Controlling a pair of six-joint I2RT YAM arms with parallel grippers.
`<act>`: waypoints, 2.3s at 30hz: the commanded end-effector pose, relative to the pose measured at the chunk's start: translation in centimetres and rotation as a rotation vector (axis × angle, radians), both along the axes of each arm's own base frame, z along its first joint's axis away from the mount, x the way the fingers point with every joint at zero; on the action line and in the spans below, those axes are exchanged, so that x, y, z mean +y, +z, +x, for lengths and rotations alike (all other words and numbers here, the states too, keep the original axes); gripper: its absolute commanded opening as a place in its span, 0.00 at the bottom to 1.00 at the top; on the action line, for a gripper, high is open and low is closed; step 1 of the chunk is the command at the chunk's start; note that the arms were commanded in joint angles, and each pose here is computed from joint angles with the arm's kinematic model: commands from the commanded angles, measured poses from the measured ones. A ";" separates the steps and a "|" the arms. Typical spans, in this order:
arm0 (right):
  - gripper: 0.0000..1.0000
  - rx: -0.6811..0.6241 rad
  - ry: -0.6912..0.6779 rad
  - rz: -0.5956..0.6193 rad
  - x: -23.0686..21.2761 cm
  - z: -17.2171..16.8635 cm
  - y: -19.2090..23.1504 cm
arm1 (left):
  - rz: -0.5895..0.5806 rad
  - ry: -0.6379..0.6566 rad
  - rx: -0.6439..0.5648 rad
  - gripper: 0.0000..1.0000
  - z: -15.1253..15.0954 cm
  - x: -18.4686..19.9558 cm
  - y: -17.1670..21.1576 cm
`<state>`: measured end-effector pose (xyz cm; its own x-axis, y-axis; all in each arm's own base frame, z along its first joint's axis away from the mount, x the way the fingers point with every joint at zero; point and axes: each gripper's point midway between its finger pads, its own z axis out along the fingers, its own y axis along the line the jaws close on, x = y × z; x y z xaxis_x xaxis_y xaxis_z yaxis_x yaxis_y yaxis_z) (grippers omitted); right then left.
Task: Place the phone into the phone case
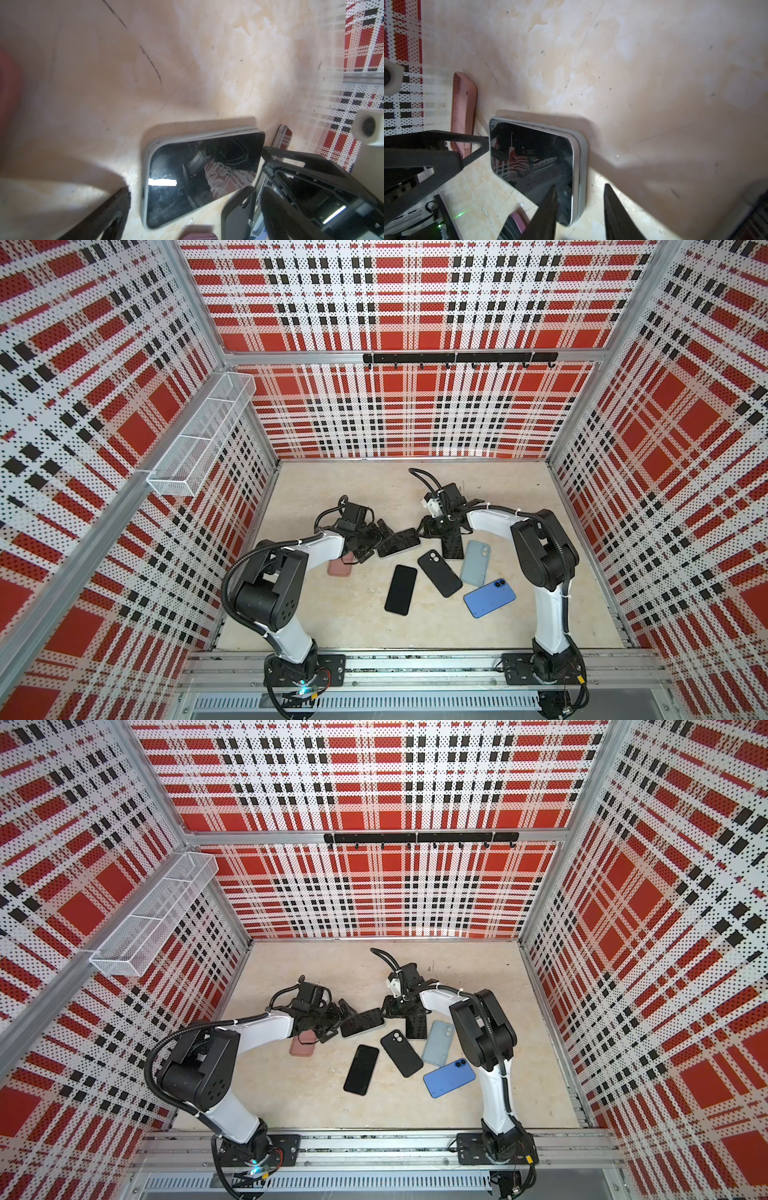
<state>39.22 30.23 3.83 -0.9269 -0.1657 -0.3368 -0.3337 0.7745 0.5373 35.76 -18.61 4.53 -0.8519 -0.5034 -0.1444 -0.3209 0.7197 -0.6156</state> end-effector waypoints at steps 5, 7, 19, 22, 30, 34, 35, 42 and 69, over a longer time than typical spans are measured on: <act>0.42 0.050 0.095 0.120 2.4 -0.6 -0.4 | 0.040 0.007 0.055 0.98 -0.6 0.7 -2.2; 0.42 0.065 0.118 0.146 2.8 -1.0 -0.3 | 0.032 0.002 0.052 0.98 -0.5 0.4 -2.2; 0.42 0.070 0.237 0.408 4.9 -2.7 3.5 | 0.011 -0.001 0.059 0.98 -0.6 -0.5 -2.8; 0.41 0.047 0.222 0.475 4.7 -2.3 4.9 | 0.013 0.000 0.060 0.98 -0.7 -0.5 -3.0; 0.37 0.003 0.177 0.542 3.8 -1.3 6.8 | 0.015 0.004 0.066 0.98 -0.9 -0.4 -3.2; 0.35 -0.010 0.151 0.560 3.4 -1.0 7.1 | 0.016 0.003 0.070 0.98 -0.9 -0.3 -3.4; 0.34 -0.014 0.147 0.566 3.4 -0.9 7.2 | 0.016 0.002 0.067 0.98 -0.9 -0.3 -3.4; 0.24 0.002 0.129 0.558 3.2 -0.8 6.6 | 0.012 0.001 0.061 0.98 -0.7 -0.3 -3.1; 0.00 -0.166 0.089 0.691 0.3 0.4 13.2 | -0.028 0.026 -0.248 1.00 2.4 2.3 7.4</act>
<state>38.97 30.67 11.88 -0.9125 0.0223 -0.4084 -0.3755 0.3501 0.8582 37.89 -17.50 9.74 -0.8075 -0.5261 -0.2669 -0.2224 0.6906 -0.6882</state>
